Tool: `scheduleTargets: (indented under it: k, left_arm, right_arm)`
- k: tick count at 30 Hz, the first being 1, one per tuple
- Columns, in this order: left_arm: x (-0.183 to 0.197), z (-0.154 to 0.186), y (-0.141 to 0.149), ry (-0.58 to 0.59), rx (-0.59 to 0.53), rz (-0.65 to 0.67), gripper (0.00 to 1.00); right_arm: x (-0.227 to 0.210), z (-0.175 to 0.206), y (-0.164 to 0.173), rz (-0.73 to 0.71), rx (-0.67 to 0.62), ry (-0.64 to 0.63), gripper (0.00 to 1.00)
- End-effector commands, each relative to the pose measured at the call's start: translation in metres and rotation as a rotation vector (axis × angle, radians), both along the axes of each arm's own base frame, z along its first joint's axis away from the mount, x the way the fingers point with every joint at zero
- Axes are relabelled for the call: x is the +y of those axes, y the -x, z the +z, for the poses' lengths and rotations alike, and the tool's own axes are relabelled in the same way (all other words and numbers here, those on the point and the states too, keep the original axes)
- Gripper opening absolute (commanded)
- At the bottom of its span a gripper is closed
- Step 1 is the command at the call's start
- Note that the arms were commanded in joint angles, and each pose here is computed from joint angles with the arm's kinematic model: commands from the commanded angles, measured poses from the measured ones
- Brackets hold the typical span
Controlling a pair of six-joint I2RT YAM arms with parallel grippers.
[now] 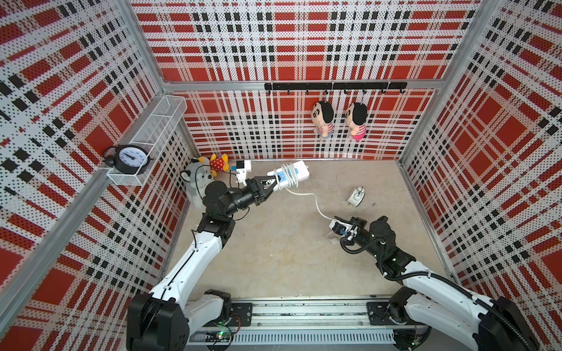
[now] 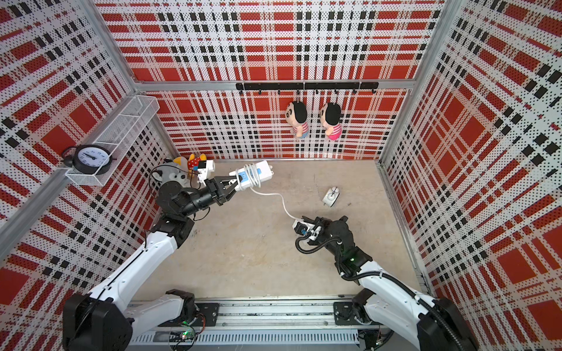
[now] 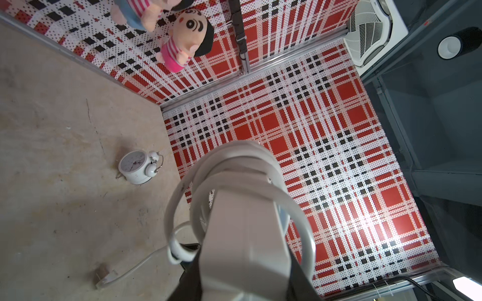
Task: Unwrap the cord wrapped around the power strip
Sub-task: Unwrap the power cord from the power strip.
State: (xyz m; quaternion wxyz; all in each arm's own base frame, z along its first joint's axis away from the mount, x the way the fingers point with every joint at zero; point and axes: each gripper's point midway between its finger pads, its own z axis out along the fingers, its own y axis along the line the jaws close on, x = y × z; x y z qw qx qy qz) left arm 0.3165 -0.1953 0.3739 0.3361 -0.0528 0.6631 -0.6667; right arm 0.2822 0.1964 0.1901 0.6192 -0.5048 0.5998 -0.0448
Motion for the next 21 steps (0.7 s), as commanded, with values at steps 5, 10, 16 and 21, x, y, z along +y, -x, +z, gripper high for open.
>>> scheduleTargets:
  k: [5, 10, 16, 21]
  left_arm:
    - [0.004, 0.052, 0.005, 0.027, -0.162, 0.001, 0.0]
    - [-0.004, 0.056, 0.014, 0.036, -0.178, -0.044, 0.0]
    - [-0.046, 0.043, 0.047, 0.132, -0.156, -0.242, 0.0]
    - [-0.044, 0.045, 0.051, 0.185, -0.165, -0.247, 0.0]
  right_arm:
    - [-0.078, 0.027, -0.031, -0.493, -0.134, 0.025, 0.0]
    - [-0.127, 0.096, -0.029, -0.702, -0.3, -0.007, 0.0]
    - [-0.148, 0.103, -0.032, -0.815, -0.367, 0.117, 0.0]
    - [-0.135, 0.018, -0.043, -0.764, -0.196, 0.129, 0.0]
